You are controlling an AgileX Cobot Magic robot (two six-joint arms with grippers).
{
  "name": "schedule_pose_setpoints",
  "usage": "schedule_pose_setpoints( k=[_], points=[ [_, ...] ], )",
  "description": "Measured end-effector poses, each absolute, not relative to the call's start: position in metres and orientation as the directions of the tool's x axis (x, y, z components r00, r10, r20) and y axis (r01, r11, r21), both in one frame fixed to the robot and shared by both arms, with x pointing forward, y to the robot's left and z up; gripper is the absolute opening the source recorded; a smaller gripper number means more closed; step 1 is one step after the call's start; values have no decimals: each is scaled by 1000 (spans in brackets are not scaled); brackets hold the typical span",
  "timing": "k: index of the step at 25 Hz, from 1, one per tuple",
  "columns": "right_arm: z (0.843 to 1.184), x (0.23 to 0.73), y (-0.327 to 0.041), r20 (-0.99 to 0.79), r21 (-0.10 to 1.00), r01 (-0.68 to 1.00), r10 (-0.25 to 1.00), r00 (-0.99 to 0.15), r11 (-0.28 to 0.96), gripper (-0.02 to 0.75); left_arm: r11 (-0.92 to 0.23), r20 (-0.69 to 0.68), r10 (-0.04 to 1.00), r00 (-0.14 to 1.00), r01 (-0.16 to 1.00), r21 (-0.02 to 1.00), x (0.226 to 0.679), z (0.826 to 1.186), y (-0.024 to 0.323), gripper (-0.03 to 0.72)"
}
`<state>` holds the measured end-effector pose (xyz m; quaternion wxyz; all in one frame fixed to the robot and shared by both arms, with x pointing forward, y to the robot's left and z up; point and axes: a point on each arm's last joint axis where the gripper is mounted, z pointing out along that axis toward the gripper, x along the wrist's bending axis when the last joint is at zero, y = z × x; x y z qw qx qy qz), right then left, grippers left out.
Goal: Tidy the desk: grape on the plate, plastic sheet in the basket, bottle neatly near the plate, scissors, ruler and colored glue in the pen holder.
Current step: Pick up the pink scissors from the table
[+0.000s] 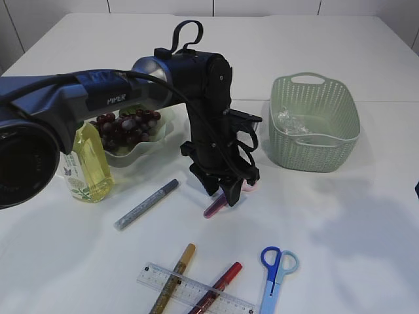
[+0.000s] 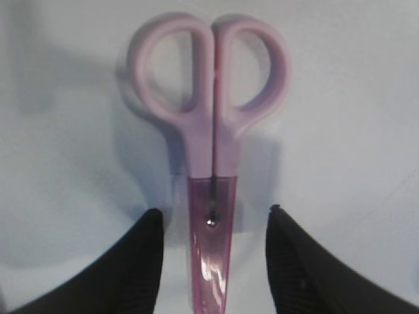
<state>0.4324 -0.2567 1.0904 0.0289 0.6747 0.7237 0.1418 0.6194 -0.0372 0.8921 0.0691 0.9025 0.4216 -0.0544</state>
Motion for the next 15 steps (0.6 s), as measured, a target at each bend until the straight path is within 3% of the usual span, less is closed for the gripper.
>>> schedule_pose_setpoints(
  k=[15],
  points=[
    [1090,432,-257,149,244,968,985,-88,49,491,-632,-157,757,634,772,69,619,887,-37,355]
  ],
)
